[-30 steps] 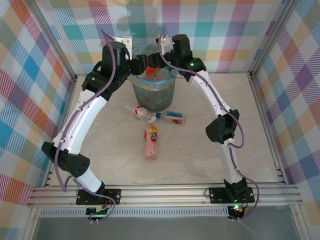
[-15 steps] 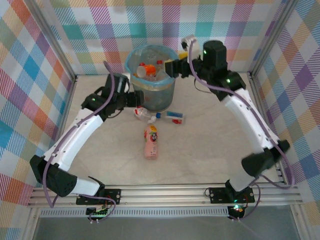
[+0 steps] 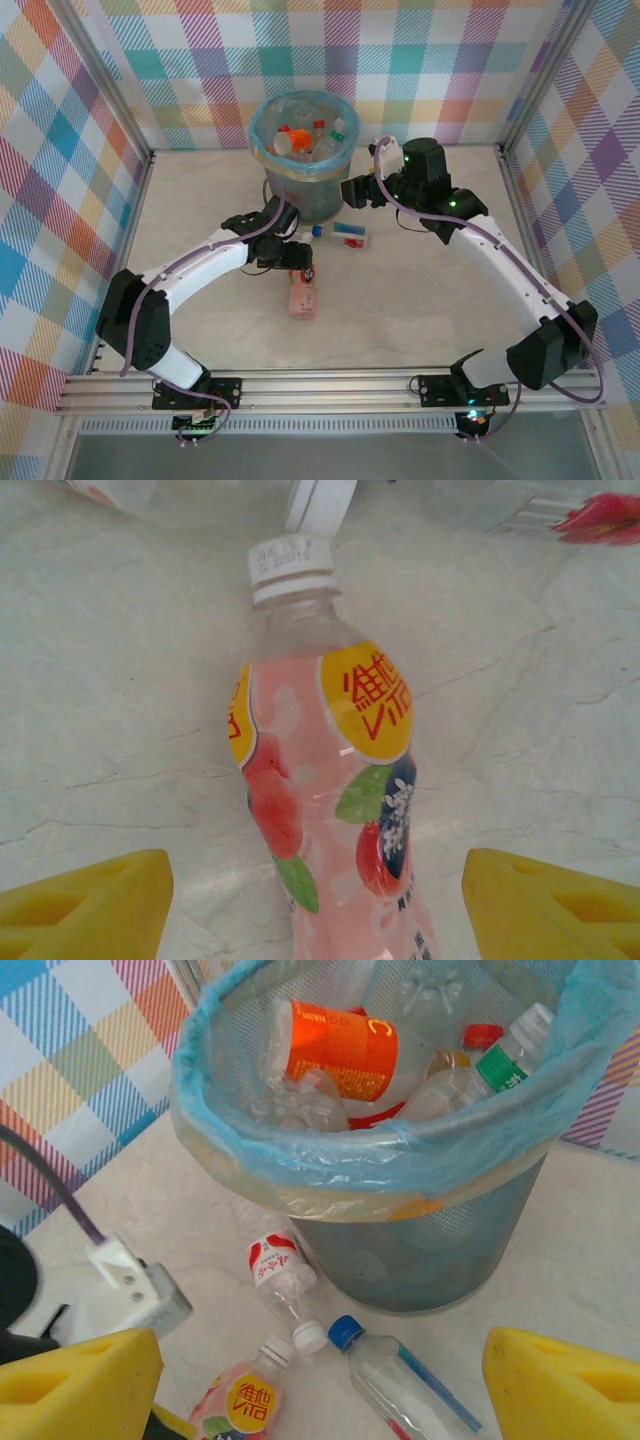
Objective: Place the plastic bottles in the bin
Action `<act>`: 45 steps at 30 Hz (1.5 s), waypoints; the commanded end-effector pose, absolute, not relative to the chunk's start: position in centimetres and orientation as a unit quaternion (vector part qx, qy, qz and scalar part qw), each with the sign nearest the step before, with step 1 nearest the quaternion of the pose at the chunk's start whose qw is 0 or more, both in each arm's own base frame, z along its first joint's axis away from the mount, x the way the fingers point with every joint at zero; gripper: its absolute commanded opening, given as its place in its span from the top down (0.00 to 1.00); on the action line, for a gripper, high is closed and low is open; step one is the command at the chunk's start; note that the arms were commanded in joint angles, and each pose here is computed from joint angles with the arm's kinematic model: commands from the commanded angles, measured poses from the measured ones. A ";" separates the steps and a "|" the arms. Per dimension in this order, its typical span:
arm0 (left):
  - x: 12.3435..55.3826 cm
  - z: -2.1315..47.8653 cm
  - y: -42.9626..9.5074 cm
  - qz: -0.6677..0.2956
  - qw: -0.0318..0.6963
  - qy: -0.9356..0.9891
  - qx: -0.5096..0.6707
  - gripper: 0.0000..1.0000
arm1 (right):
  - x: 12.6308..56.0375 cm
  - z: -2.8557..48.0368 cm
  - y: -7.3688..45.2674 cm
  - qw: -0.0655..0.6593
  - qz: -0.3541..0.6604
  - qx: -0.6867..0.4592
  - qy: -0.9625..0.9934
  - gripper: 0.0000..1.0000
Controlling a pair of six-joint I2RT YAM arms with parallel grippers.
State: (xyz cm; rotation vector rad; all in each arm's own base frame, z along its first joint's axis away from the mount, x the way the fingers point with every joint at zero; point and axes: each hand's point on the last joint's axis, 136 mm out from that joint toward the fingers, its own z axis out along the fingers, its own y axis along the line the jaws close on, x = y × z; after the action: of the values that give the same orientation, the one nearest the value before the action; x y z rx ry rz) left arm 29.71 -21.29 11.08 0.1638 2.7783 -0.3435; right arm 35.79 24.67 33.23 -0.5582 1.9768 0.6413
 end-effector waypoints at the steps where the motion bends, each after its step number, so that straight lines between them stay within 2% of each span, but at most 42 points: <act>1: 29.8 9.2 -22.2 -0.130 0.158 0.977 0.054 0.23 | 35.0 36.1 24.6 0.511 0.282 -0.221 0.781 0.16; 7: 30.0 6.9 -23.7 -0.157 0.135 0.977 0.053 0.23 | 34.6 35.8 24.5 0.507 0.285 -0.219 0.783 0.16; 15: 30.5 4.4 -24.2 -0.147 0.116 0.981 0.053 0.25 | 34.4 35.8 24.5 0.506 0.289 -0.221 0.782 0.16; 24: 30.5 4.7 -24.0 -0.145 0.117 0.981 0.045 0.37 | 34.2 35.5 24.0 0.514 0.277 -0.223 0.780 0.16; 35: 28.7 14.7 -19.3 -0.118 0.222 0.967 0.038 0.40 | 34.1 38.8 24.4 0.542 0.300 -0.220 0.754 0.17; 45: 26.7 28.6 -13.0 -0.086 0.393 0.915 0.018 0.40 | 34.4 40.9 25.2 0.552 0.317 -0.219 0.739 0.19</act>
State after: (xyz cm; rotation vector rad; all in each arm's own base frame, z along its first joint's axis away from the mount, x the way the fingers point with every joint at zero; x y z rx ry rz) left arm 27.19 -15.51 25.19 0.0451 2.4056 -0.3319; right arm 34.73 24.54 37.10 -0.5164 1.8508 0.7013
